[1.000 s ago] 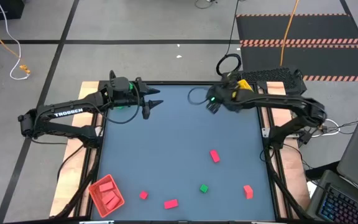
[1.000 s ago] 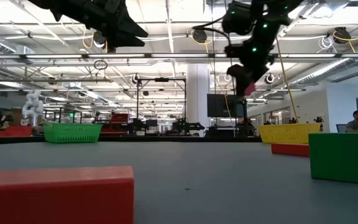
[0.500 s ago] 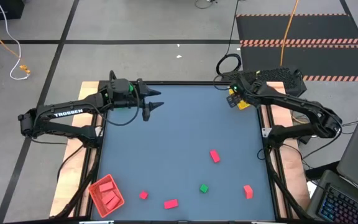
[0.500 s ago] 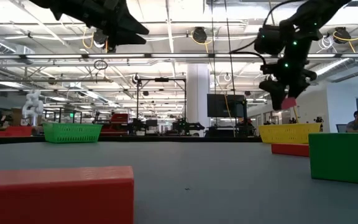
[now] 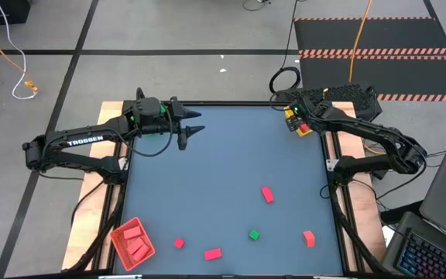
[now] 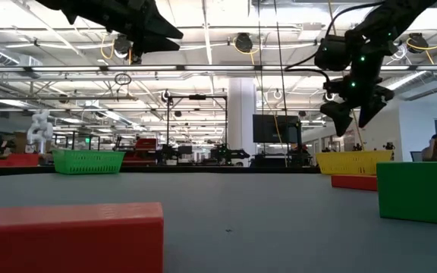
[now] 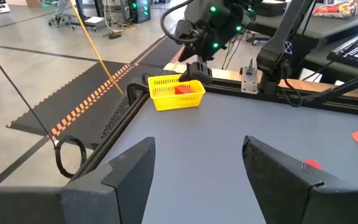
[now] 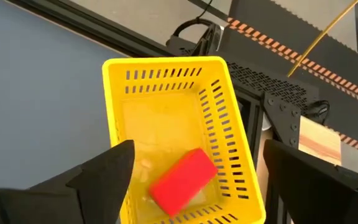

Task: Sort & place blocks by color
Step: Put the red block into the yellow bin

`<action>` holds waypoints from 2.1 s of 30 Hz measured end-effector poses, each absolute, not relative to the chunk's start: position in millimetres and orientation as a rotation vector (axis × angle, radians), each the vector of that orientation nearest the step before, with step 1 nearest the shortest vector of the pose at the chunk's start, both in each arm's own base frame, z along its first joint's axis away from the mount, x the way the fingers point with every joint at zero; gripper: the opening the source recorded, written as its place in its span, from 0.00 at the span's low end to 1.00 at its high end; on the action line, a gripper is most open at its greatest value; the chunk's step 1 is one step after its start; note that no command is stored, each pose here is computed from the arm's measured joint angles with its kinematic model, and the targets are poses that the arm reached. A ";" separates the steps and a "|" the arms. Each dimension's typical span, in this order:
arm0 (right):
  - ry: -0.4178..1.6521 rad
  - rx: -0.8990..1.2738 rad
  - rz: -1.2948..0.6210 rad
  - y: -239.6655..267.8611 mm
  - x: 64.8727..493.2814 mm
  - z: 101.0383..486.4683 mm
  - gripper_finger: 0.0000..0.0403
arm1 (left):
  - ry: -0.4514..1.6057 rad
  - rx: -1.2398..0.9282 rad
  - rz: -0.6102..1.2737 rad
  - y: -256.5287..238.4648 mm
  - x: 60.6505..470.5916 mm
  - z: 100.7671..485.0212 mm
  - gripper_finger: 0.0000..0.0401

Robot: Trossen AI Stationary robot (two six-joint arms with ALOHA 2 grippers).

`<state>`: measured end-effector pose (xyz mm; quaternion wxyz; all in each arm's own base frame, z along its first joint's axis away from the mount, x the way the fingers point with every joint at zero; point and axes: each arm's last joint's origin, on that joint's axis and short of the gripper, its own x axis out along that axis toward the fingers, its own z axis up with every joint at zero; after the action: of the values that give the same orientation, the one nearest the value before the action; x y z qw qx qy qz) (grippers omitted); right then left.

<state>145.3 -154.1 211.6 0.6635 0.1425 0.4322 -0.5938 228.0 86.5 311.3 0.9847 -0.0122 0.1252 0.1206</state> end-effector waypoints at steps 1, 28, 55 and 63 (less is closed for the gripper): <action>0.977 0.318 -1.339 -154.2 145.5 211.7 0.87 | 0.252 -0.024 0.242 86.5 228.0 311.3 0.60; 0.828 0.616 -0.472 -18.0 215.8 223.8 0.85 | 0.233 -0.034 0.245 86.6 228.3 312.9 0.60; 1.176 0.791 -0.536 63.3 245.4 141.3 0.84 | 0.232 -0.044 0.230 83.0 229.7 312.9 0.60; 1.172 0.767 -0.562 62.2 244.3 140.7 0.83 | 0.233 -0.044 0.230 83.0 229.7 312.8 0.60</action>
<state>244.3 62.2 140.7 0.7284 0.3483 0.5321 -0.2549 229.7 83.0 312.8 0.9864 -0.0218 0.1159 0.1143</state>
